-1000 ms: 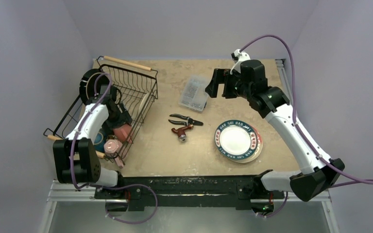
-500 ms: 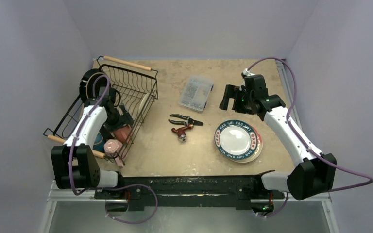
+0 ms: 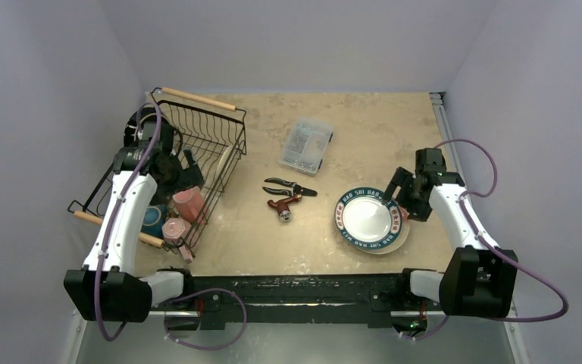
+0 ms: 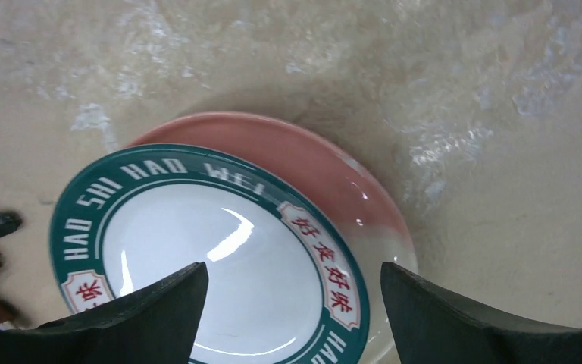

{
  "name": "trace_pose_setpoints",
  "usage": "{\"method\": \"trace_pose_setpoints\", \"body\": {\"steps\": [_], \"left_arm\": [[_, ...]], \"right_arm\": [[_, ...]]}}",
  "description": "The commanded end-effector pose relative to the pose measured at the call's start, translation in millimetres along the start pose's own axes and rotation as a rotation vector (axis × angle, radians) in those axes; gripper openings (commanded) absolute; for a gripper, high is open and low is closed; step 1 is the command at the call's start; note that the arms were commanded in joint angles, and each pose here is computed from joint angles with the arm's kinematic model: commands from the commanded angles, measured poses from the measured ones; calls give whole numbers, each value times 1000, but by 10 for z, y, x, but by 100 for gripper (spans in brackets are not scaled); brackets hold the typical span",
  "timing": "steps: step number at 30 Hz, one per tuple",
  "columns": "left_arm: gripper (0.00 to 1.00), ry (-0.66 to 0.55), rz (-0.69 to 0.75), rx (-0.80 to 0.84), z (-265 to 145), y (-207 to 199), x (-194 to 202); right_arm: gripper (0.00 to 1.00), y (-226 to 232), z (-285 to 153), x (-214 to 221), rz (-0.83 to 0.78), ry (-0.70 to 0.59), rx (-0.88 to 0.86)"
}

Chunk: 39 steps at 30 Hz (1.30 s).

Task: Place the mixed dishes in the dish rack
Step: Turn the cup upside down in the dish rack, then pick up the plate at the center of the board.

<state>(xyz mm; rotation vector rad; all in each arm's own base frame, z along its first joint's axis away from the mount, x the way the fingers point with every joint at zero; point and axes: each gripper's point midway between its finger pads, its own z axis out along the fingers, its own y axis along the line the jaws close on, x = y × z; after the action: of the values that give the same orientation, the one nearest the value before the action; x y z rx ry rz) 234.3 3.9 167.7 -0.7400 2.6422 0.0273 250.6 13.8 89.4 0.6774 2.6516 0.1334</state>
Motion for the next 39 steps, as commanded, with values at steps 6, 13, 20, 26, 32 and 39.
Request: {"method": "trace_pose_setpoints", "body": {"steps": [6,13,20,26,32,39], "left_arm": [[100,-129,428,468,-1004,-1176,113],[97,-20,491,800,-1398,-1792,407],[97,33,500,842,-1418,-1918,441],[97,42,498,861,-1462,-1972,427],[97,50,508,845,-1425,-1952,437],[97,84,478,870,-1409,-1975,508]], "right_arm": [[84,-246,-4,45,125,-37,40],[73,-52,228,94,147,-29,-95],[53,137,416,119,144,-7,-217],[40,75,469,118,126,-62,-210],[18,37,511,163,118,-40,-190],[0,9,282,46,122,-38,-136]]}}
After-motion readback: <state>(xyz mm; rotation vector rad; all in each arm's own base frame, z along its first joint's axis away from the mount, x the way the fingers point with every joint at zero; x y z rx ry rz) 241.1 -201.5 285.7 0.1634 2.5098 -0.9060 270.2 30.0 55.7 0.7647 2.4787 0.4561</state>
